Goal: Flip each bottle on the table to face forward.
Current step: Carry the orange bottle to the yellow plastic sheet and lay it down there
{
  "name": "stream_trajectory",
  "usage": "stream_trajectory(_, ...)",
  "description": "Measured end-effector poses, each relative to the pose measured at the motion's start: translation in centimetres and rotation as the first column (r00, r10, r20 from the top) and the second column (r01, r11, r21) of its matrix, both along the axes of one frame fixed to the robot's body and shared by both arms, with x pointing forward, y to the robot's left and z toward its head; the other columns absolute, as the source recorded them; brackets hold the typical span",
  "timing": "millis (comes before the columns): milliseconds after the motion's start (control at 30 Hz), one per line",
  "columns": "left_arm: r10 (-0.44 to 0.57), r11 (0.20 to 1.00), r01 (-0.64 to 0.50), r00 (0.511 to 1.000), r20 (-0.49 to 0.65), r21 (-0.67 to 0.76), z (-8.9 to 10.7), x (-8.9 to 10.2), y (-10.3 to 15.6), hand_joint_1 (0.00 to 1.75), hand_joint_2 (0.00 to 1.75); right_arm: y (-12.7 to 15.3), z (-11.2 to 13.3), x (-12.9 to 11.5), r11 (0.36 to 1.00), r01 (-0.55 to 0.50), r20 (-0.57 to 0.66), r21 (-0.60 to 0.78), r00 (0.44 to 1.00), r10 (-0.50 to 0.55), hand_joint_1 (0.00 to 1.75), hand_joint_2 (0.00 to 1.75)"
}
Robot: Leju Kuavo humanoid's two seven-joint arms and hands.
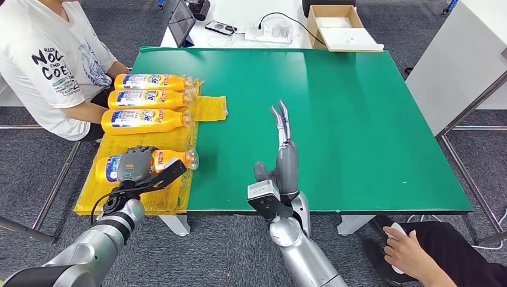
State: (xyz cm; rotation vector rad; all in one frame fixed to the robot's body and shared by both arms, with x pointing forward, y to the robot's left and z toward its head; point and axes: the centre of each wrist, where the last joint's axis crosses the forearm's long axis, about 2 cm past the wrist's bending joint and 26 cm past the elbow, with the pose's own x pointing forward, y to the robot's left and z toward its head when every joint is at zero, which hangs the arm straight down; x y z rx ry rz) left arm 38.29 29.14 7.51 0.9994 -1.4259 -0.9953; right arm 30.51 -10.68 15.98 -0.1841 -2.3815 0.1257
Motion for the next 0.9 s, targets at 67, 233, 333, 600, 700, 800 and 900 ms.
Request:
stream_trajectory(67, -0.012, 1.000, 0.012, 1.000, -0.026, 0.007, 0.1, 0.2, 0.0, 0.01, 1.31, 0.0, 0.0, 0.0, 1.000, -0.005, -0.004, 0.000, 1.000, 0.005, 0.00, 0.00)
stream_trajectory(233, -0.055, 0.998, 0.052, 0.991, -0.124, -0.026, 0.6, 0.8, -0.1, 0.00, 0.00, 0.1, -0.2, 0.0, 1.000, -0.024, -0.022, -0.005, 0.999, 0.024, 0.00, 0.00)
stream_trajectory(333, -0.087, 0.995, 0.078, 0.981, -0.171, -0.063, 0.7, 1.0, -0.1, 0.00, 0.00, 0.1, -0.4, 0.0, 0.999, -0.035, -0.036, -0.010, 0.999, 0.035, 0.00, 0.00)
stream_trajectory(600, -0.161, 0.981, 0.129, 0.957, -0.239, -0.143, 1.3, 1.6, -0.2, 0.00, 0.00, 0.1, -1.3, 0.0, 0.999, -0.050, -0.079, -0.020, 0.996, 0.049, 0.00, 0.00)
stream_trajectory(700, -0.170, 0.979, 0.137, 0.956, -0.241, -0.151, 1.3, 1.6, -0.2, 0.00, 0.00, 0.1, -1.5, 0.0, 0.998, -0.051, -0.087, -0.024, 0.995, 0.049, 0.00, 0.00)
stream_trajectory(800, -0.206, 0.969, 0.163, 0.948, -0.242, -0.187, 1.3, 1.7, -0.2, 0.00, 0.00, 0.0, -1.7, 0.0, 0.998, -0.054, -0.095, -0.027, 0.994, 0.051, 0.00, 0.00)
stream_trajectory(900, -0.255, 0.941, 0.186, 0.939, -0.232, -0.285, 1.2, 1.7, -0.2, 0.00, 0.00, -0.1, -2.0, 0.0, 0.998, -0.056, -0.106, -0.030, 0.993, 0.052, 0.00, 0.00)
